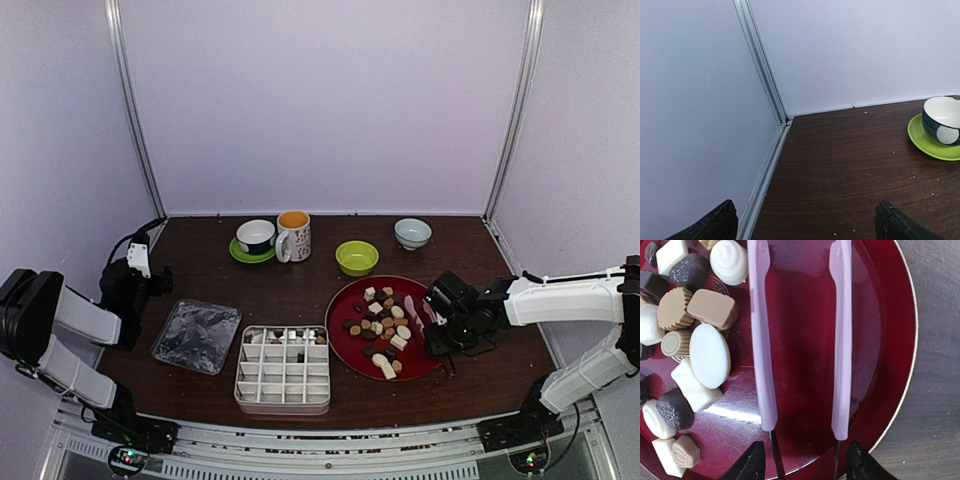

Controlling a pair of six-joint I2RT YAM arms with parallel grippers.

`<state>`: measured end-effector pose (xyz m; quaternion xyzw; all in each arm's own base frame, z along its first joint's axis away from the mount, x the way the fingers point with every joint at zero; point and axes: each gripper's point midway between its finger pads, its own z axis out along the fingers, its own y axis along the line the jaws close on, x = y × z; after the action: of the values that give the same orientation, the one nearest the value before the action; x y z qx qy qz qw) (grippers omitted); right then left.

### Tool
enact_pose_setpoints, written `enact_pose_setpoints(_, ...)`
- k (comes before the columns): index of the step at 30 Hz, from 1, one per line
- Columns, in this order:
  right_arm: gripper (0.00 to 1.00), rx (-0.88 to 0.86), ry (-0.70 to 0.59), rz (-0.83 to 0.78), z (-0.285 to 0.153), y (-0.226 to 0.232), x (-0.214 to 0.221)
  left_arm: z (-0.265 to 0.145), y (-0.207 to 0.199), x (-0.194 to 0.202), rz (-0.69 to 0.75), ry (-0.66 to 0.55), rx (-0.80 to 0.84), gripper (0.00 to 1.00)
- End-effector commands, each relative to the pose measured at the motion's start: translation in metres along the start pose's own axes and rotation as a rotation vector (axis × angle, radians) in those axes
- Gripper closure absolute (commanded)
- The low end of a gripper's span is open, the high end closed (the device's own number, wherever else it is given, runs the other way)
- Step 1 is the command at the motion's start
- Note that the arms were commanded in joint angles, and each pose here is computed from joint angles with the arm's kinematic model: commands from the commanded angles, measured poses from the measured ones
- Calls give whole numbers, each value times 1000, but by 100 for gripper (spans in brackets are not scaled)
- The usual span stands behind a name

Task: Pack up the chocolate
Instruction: Pick up the clamp from the plate.

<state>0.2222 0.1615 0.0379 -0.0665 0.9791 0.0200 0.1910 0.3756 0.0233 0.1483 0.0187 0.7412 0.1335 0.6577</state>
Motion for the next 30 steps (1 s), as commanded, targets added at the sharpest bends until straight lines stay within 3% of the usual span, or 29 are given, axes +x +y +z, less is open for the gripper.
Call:
enact_pose_setpoints(1, 39, 13, -60, -6, -8, -2, -10, 3, 6, -12, -10, -36, -23, 2)
enact_pose_setpoints(13, 25, -1, -49, -41, -4, 3, -10, 3, 6, -12, -10, -37, -22, 2)
enact_pose_setpoints(21, 40, 8, -21, -36, 9, 2, -1, 3, 6, -12, -10, -37, -22, 2)
enact_pose_setpoints(30, 50, 28, -3, -43, 13, 2, -1, 3, 6, -12, -10, -37, -21, 2)
